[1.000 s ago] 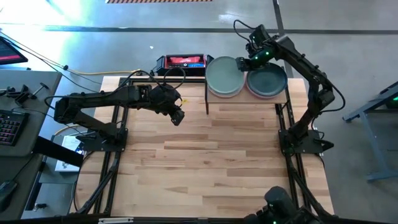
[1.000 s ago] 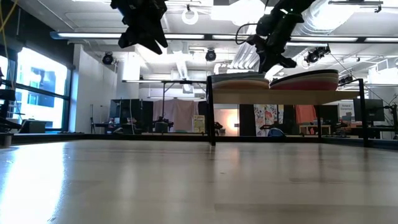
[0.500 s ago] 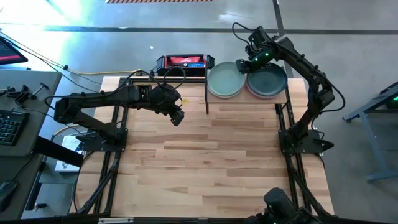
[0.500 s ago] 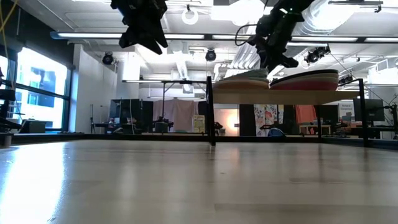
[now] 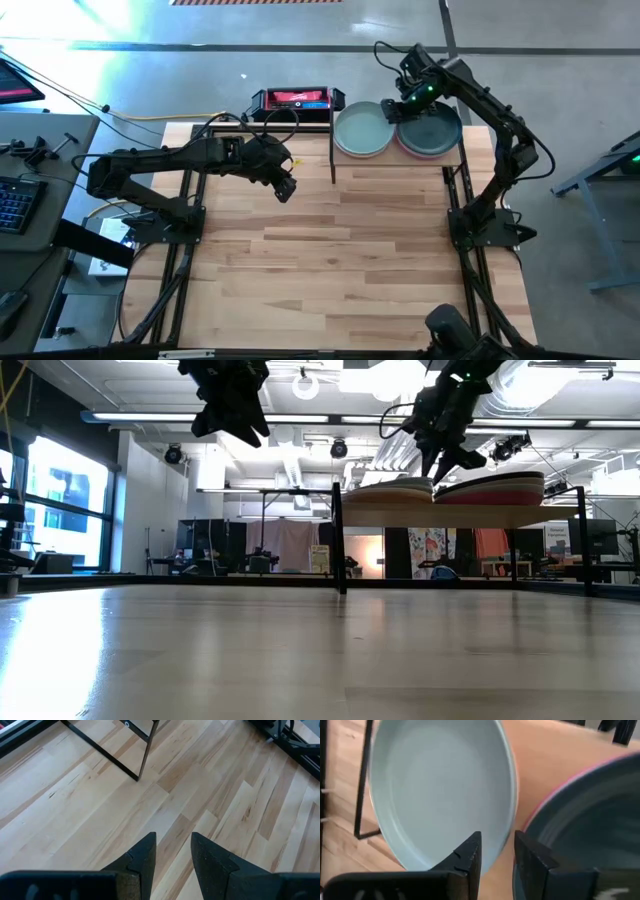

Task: Place and stack plates onto a shelf
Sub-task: Stack the light blue plate on top of the gray plate on the shelf

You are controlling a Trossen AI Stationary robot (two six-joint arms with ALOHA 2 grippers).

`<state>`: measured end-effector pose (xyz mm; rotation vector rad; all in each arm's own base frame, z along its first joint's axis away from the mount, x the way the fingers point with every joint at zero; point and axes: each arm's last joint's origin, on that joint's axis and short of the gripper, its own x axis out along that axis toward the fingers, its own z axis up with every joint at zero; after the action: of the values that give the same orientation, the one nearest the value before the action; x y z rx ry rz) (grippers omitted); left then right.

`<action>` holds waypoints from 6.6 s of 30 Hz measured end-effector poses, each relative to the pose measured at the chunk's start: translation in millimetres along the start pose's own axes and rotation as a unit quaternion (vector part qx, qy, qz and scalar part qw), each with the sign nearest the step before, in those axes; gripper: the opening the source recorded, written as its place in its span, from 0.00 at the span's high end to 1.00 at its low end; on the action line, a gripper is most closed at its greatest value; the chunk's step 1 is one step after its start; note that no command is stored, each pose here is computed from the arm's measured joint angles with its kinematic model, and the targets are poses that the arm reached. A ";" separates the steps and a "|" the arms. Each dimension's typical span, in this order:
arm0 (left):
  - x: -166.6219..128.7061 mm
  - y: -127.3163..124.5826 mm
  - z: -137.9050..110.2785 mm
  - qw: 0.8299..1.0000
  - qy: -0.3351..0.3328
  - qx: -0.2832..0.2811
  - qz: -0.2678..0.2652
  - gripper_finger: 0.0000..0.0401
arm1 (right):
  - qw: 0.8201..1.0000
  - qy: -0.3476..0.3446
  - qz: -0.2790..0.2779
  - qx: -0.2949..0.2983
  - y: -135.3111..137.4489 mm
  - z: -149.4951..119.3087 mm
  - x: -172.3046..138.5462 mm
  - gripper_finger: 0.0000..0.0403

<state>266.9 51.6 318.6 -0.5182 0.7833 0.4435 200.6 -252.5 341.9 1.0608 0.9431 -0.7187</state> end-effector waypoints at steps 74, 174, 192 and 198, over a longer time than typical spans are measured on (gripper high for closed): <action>0.1 -0.3 -0.3 1.000 0.001 0.000 0.000 0.72 | 0.996 0.032 -0.080 -0.023 42.9 -34.2 11.9 0.91; 0.0 2.3 -5.0 0.999 0.025 0.023 0.012 0.72 | 0.992 0.034 -0.116 0.028 22.4 3.8 26.7 0.99; 0.0 2.2 -4.9 0.999 0.025 0.023 0.012 0.72 | 0.995 0.032 -0.096 -0.010 29.6 5.1 9.6 0.74; 0.0 2.2 -4.8 0.999 0.025 0.023 0.012 0.72 | 0.995 0.045 -0.088 -0.034 45.7 -4.3 3.9 0.74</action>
<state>263.0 50.5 315.1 -0.4794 0.8457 0.4359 240.1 -233.2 355.5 0.9640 1.1413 -0.7821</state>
